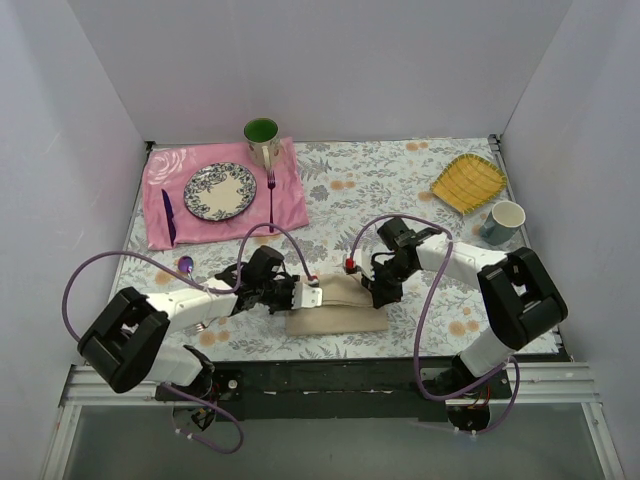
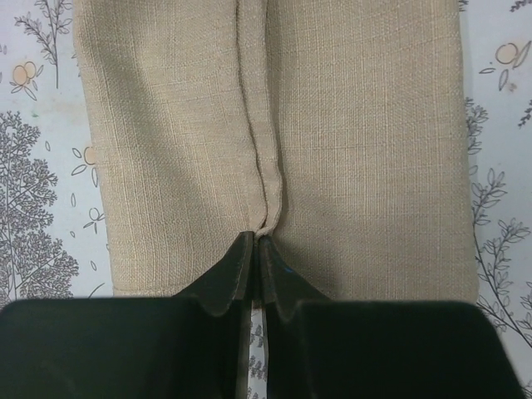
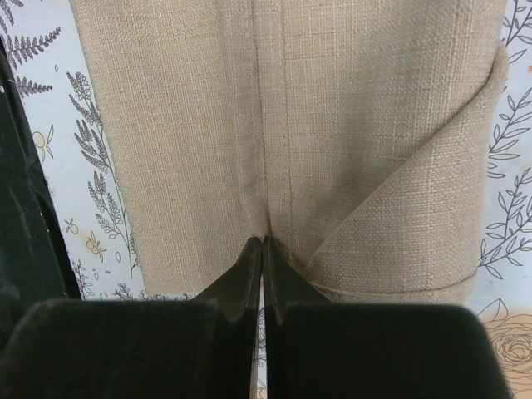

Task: Fold the napkin into a case and place the utensils inside
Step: Fold the lower triangle-folded napkin at the center of the board.

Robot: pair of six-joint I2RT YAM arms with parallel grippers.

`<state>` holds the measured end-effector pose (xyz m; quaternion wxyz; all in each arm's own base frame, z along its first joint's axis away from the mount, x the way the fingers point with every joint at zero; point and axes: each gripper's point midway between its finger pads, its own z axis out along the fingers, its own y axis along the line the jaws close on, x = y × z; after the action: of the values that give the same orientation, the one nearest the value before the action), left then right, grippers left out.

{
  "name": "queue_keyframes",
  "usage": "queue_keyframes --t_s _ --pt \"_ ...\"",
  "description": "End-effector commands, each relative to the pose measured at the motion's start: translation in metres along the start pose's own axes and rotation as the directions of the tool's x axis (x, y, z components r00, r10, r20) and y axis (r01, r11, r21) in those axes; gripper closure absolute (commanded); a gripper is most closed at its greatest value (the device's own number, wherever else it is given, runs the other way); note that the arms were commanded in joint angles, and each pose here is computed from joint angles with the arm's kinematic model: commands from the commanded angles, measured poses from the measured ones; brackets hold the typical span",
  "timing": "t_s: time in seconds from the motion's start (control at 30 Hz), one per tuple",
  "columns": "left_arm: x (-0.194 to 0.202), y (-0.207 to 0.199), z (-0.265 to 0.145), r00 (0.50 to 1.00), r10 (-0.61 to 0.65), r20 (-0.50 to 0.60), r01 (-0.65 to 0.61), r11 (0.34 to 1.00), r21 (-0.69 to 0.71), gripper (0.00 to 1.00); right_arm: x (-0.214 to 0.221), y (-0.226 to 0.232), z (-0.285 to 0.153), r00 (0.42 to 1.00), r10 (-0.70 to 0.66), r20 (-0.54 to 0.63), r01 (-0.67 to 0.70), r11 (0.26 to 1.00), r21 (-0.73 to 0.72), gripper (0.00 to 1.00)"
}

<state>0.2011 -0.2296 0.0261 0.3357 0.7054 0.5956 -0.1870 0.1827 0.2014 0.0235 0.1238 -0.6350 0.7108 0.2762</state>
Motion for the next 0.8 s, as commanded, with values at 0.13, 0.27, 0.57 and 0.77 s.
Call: queue_keyframes --t_s 0.13,0.27,0.57,0.77 --pt "0.018 0.026 0.001 0.999 -0.047 -0.025 0.045 0.998 -0.053 1.00 -0.002 -0.031 0.004 1.000 0.003 0.000 -0.003 0.998 0.062 0.99" --pt "0.005 0.026 -0.005 1.000 0.000 0.025 0.001 0.999 -0.048 1.00 -0.004 -0.037 0.002 1.000 -0.017 -0.004 0.017 0.997 0.078 0.99" --pt "-0.013 0.032 -0.020 0.998 -0.038 0.056 0.042 0.996 -0.074 0.81 -0.012 -0.034 -0.007 0.999 -0.031 0.013 0.030 0.997 0.068 0.99" --pt "-0.085 0.051 -0.067 0.920 -0.286 0.268 0.322 0.941 -0.104 0.34 -0.012 -0.028 -0.009 0.999 -0.034 0.016 0.033 0.998 0.052 0.99"
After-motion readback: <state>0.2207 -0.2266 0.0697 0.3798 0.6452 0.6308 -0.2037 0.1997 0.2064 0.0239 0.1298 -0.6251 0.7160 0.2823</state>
